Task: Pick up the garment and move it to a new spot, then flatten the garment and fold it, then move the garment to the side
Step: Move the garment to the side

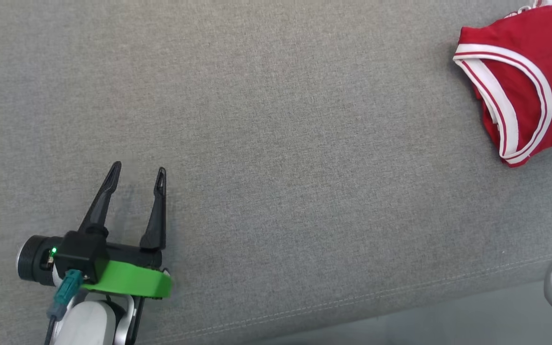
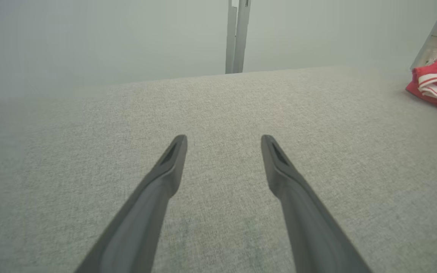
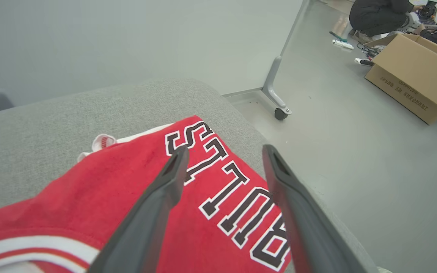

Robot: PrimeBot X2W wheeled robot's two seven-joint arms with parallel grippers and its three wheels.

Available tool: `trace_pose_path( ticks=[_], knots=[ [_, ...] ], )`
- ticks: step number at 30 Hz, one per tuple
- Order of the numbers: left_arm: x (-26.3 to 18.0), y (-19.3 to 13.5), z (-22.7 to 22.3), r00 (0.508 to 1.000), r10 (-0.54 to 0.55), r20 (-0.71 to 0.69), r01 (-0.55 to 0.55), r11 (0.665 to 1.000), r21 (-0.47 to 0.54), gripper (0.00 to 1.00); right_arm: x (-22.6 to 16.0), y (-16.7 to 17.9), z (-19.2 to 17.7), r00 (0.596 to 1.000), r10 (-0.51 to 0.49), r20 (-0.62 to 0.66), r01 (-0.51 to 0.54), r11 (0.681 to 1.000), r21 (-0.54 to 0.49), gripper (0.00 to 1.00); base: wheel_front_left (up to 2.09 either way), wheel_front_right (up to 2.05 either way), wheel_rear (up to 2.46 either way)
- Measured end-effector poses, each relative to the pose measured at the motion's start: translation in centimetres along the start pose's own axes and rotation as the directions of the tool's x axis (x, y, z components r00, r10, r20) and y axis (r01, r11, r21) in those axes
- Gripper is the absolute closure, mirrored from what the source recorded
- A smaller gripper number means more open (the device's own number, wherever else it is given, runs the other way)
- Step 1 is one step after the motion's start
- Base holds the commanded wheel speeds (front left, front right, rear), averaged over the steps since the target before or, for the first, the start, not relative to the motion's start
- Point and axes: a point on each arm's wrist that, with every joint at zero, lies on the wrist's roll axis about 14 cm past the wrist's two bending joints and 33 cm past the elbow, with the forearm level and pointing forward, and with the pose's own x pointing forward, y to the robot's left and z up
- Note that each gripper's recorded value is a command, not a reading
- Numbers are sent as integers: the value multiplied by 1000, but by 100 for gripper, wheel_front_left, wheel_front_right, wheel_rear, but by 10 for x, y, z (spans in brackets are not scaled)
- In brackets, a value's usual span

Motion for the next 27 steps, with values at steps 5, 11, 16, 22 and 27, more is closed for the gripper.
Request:
trace_pose_path(
  ticks=[5,11,16,22,27],
  knots=[
    [-9,14,17,996,79,47,-78,997,-24,0,-9,29,18,989,96,115,-98,995,11,0,0,0,0],
    [-26,36,38,974,203,98,-200,979,-39,0,-31,57,38,949,195,248,-214,976,50,0,0,0,0],
    [-47,52,47,948,298,110,-294,954,-53,0,-57,74,48,911,263,318,-296,953,58,0,0,0,0],
    [-71,60,54,928,355,110,-352,935,-53,0,-102,87,38,861,332,386,-389,918,79,0,0,0,0],
    [-92,63,59,914,389,115,-386,921,-45,0,-138,93,26,836,377,398,-452,885,113,0,0,0,0]
  ],
)
